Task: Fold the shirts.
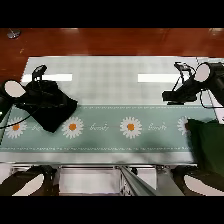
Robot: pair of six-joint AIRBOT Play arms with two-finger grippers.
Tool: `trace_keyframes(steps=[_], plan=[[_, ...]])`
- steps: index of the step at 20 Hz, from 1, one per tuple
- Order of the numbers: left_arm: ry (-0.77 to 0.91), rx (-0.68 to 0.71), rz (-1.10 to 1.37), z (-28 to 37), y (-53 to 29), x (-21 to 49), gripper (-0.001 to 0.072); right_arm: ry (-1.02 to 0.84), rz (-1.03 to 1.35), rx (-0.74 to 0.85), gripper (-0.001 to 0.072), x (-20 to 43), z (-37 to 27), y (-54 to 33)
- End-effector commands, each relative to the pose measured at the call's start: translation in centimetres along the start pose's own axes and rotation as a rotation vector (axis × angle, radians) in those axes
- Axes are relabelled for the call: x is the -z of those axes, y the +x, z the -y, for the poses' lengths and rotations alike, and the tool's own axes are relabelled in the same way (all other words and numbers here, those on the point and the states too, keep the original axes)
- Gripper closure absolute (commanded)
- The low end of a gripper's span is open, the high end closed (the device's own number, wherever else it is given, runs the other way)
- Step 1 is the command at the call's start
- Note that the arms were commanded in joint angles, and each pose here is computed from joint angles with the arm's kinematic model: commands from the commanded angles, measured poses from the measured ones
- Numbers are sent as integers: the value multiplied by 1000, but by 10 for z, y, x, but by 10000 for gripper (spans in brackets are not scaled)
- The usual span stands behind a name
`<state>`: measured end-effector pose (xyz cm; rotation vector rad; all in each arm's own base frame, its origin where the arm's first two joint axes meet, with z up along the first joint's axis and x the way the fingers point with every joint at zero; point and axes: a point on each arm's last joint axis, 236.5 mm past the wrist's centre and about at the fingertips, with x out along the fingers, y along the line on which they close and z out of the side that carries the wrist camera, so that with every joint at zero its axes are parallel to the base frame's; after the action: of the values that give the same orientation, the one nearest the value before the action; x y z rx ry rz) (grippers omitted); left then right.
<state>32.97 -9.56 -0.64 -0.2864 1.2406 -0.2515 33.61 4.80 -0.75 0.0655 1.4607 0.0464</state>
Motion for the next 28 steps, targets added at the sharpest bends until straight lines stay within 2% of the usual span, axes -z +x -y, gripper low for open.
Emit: trace_keyframes(steps=[1, 19, 20, 21, 22, 23, 24, 28], plan=[[0, 0, 1, 0, 0, 0, 672, -1, 0, 0, 688, 0, 0, 0], [1, 0, 5, 0, 0, -1, 673, -2, 52, -4, 687, -12, -1, 0], [1, -7, 30, -2, 1, -8, 672, -3, 66, 5, 679, -16, 1, 0], [-4, -7, 49, -3, 4, -13, 661, 7, 97, 14, 532, -23, 3, -1], [-6, -7, 39, -3, 6, -11, 453, 7, 131, 23, 257, -31, 5, -2], [-1, -19, 35, -7, 8, -12, 31, 1, 161, 32, 67, -38, 7, -3], [28, -61, 38, -17, 5, -14, 3, -5, 183, 46, 78, -43, 11, -4], [108, -396, 132, -102, -43, -55, 7, -14, 184, 68, 79, -44, 16, -4]])
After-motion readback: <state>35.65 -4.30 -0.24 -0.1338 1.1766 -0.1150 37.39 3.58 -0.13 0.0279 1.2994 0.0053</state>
